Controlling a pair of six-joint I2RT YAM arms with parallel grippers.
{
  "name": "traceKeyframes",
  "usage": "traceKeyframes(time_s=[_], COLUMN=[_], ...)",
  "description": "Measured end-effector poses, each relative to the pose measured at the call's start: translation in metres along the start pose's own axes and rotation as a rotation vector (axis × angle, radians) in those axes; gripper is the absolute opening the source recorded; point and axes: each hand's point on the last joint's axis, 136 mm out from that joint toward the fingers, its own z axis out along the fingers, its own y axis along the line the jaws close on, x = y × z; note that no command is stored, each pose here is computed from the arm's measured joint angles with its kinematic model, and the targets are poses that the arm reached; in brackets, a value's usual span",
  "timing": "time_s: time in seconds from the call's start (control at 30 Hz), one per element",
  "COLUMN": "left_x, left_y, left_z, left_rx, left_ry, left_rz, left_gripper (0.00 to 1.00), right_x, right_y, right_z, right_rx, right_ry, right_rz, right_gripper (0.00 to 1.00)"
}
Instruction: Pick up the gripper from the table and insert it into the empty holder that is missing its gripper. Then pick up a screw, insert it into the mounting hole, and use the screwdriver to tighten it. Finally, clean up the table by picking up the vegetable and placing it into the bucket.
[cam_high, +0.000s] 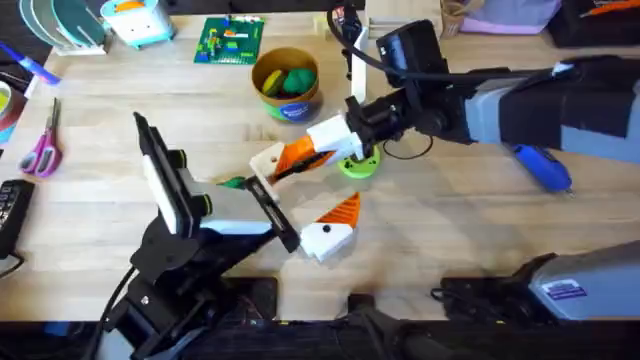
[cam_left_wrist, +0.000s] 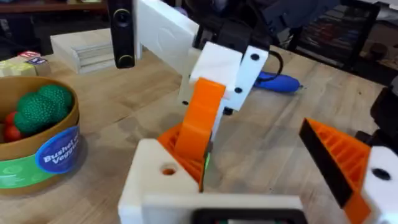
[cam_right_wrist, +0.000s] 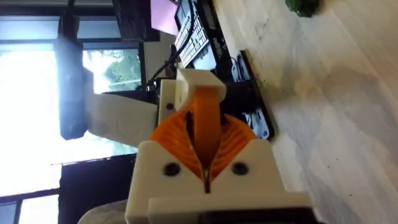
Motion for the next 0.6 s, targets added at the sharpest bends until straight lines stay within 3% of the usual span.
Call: traceKeyframes(time_s=[0.6], left_x=[-0.0007], left_y=[0.0018], left_z=[-0.0002], left_rx=[-0.008], left_ry=[-0.003], left_rz=[0.002], left_gripper=[0.993], right_x=[-0.0060], right_y=[0.0016], right_z=[0.0017], right_rx=[0.007], right_ry=[-0.021], right_rz=[-0.052], right_gripper=[0.007])
